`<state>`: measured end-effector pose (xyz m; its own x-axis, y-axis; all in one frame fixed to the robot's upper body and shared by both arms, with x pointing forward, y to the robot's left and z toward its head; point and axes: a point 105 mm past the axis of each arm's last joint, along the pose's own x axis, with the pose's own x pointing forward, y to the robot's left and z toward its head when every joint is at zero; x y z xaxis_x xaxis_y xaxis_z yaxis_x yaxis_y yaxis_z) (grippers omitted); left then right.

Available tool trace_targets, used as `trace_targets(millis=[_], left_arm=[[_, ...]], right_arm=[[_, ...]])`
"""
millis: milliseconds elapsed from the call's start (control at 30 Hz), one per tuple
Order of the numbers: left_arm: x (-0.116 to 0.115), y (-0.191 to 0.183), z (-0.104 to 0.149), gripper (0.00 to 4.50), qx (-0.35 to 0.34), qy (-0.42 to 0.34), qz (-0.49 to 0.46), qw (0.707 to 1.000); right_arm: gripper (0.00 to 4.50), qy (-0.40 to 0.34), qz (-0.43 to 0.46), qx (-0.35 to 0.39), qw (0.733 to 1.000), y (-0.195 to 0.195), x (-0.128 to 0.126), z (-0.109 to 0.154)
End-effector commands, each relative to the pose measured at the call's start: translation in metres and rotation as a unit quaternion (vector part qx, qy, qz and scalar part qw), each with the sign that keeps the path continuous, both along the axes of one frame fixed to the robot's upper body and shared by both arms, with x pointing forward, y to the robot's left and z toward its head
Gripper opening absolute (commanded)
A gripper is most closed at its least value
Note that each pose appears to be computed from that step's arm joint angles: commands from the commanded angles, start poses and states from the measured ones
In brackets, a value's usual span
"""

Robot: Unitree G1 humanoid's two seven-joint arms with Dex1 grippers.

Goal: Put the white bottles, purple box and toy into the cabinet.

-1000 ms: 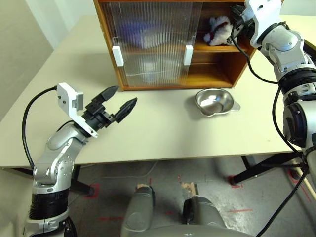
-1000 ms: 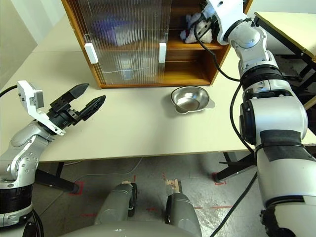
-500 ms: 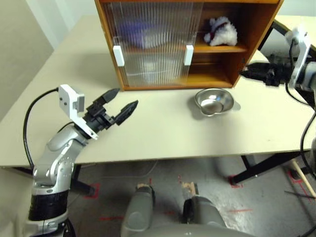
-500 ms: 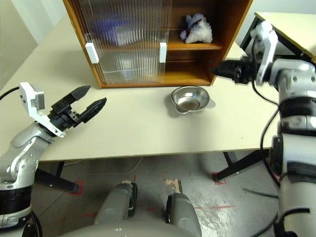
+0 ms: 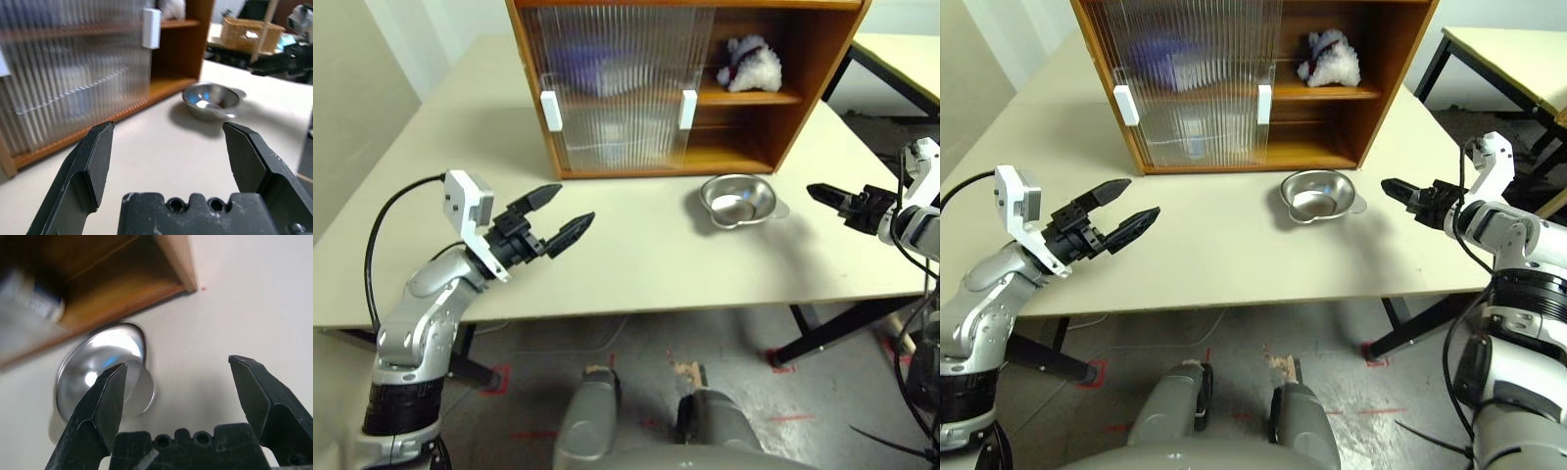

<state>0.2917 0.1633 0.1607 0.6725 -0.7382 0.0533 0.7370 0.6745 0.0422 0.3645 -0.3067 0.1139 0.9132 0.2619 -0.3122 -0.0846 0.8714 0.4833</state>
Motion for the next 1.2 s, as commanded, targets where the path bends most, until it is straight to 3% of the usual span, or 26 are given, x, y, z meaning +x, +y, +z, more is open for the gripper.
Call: trace_targets(millis=[33,433,567,833,933,1033,1200], left_arm=[[-0.003,-0.007,-0.007,4.5,0.003,0.019,-0.025,0.999],[-0.001,-0.006,-0.005,4.5,0.002,0.011,-0.016,1.0],[0.0,-0.003,-0.004,4.5,0.002,0.008,-0.009,1.0],[0.002,-0.002,-0.002,4.5,-0.003,0.003,-0.003,1.0],[0.004,-0.001,0.0,4.5,-0.004,0.0,-0.002,1.0],[0.005,-0.001,0.0,4.5,-0.005,-0.001,-0.002,1.0],[0.005,0.0,0.0,4.5,-0.005,-0.002,-0.002,1.0]], right_arm=[[4.47,0.015,-0.016,0.068,0.997,0.008,0.001,-0.007],[4.47,0.062,-0.003,0.099,0.993,0.039,0.009,-0.036],[3.56,0.04,0.005,0.117,0.992,0.046,0.015,-0.026],[0.45,0.027,0.021,0.153,0.988,0.046,0.012,-0.014],[0.08,0.031,0.031,0.165,0.985,0.045,0.007,-0.012],[0.0,0.038,0.041,0.171,0.984,0.046,0.003,-0.013],[0.0,0.013,0.059,0.249,0.967,0.054,0.002,0.005]])
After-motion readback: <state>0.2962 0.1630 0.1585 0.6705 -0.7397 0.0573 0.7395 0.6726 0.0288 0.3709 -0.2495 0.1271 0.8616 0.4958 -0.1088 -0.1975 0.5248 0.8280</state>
